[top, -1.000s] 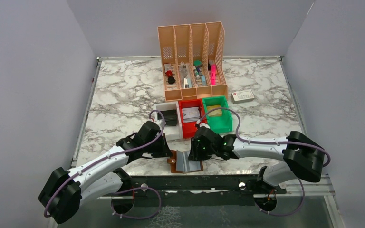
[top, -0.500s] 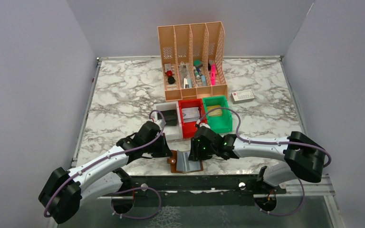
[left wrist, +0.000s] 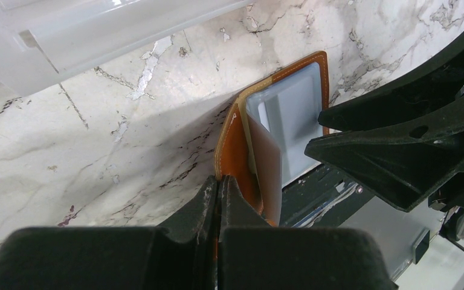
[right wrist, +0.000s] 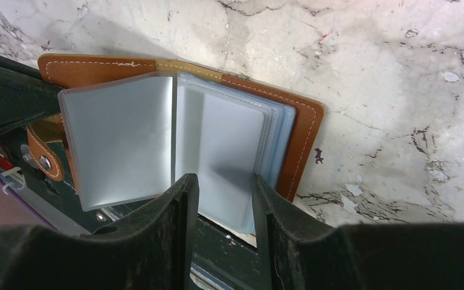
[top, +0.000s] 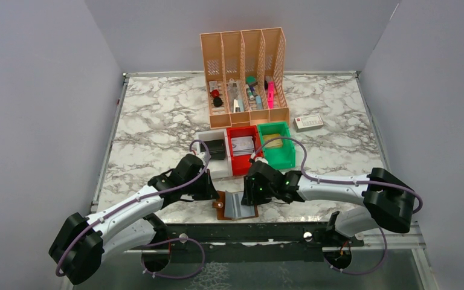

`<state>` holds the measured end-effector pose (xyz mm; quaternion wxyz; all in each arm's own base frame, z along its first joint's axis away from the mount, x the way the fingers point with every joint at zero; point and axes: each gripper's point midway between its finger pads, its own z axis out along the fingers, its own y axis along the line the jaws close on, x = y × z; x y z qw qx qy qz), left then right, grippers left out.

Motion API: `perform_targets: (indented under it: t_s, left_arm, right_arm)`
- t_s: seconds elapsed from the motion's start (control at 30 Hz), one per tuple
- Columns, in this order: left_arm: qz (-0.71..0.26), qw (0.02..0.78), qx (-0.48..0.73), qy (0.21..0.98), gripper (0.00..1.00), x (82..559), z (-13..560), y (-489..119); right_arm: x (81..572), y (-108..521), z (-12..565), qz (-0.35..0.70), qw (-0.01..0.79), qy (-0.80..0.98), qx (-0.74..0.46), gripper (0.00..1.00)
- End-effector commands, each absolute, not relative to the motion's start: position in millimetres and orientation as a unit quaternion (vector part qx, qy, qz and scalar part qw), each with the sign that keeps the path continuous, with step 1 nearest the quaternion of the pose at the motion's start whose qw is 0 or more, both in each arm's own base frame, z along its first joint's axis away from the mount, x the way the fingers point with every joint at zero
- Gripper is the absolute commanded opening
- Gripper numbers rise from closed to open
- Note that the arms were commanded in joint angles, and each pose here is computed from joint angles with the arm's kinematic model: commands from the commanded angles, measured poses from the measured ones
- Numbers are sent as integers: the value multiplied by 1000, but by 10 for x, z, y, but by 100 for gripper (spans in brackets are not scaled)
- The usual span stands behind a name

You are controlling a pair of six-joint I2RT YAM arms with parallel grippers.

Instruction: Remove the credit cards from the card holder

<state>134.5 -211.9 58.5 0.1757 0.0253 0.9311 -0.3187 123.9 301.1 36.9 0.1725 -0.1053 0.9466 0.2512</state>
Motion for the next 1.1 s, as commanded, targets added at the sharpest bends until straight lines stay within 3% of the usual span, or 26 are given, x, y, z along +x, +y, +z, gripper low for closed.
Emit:
perform_targets:
  t_s: [0.0, 0.4, 1.07]
  left_arm:
    - [-315, 189, 22, 930, 0, 1380, 582, -2105]
    - [-316, 190, 23, 929, 0, 1391, 599, -2118]
    - [-311, 187, 23, 931, 0, 1400, 577, -2117]
  right_arm:
    - [1246, 2984, 392, 251, 181, 945, -110, 43]
    - [1226, 2939, 186, 216, 158, 957, -112, 43]
    - [1224, 3393, 708, 335, 182, 909, -170, 40]
